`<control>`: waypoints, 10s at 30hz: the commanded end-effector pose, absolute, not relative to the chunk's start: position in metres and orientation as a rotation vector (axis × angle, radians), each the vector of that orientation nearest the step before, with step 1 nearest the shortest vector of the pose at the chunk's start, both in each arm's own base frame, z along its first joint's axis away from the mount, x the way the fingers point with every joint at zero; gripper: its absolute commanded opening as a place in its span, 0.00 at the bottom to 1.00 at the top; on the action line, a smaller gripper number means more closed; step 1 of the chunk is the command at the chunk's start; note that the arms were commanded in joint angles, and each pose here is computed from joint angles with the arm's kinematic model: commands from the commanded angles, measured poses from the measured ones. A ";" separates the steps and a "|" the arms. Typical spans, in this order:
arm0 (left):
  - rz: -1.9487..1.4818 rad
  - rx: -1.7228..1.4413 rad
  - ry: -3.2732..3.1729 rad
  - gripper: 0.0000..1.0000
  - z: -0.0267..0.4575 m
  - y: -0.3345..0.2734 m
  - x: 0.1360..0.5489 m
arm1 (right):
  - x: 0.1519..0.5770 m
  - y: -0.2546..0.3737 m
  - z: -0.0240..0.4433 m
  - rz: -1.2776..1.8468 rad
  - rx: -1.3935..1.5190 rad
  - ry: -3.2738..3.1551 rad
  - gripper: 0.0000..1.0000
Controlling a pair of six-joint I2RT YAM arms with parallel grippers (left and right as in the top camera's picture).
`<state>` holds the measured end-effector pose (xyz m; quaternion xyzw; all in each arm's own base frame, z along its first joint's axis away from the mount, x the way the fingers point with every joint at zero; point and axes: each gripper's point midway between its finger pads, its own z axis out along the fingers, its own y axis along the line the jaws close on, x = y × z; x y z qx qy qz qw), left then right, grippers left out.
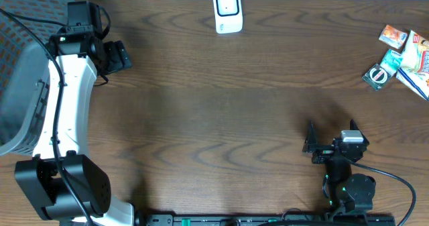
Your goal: Scan the item barcode
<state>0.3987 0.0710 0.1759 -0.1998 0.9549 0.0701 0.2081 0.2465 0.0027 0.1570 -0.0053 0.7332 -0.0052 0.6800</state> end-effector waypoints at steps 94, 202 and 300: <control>-0.132 -0.351 2.655 0.98 0.193 -0.002 0.403 | 0.246 0.004 0.157 -0.014 -0.027 1.645 0.99; -0.317 0.145 1.647 0.97 0.161 -0.058 0.250 | 0.246 0.004 0.157 -0.014 -0.027 1.646 0.99; -0.139 0.022 1.726 0.98 0.137 -0.022 0.243 | 0.246 0.004 0.157 -0.014 -0.027 1.646 0.99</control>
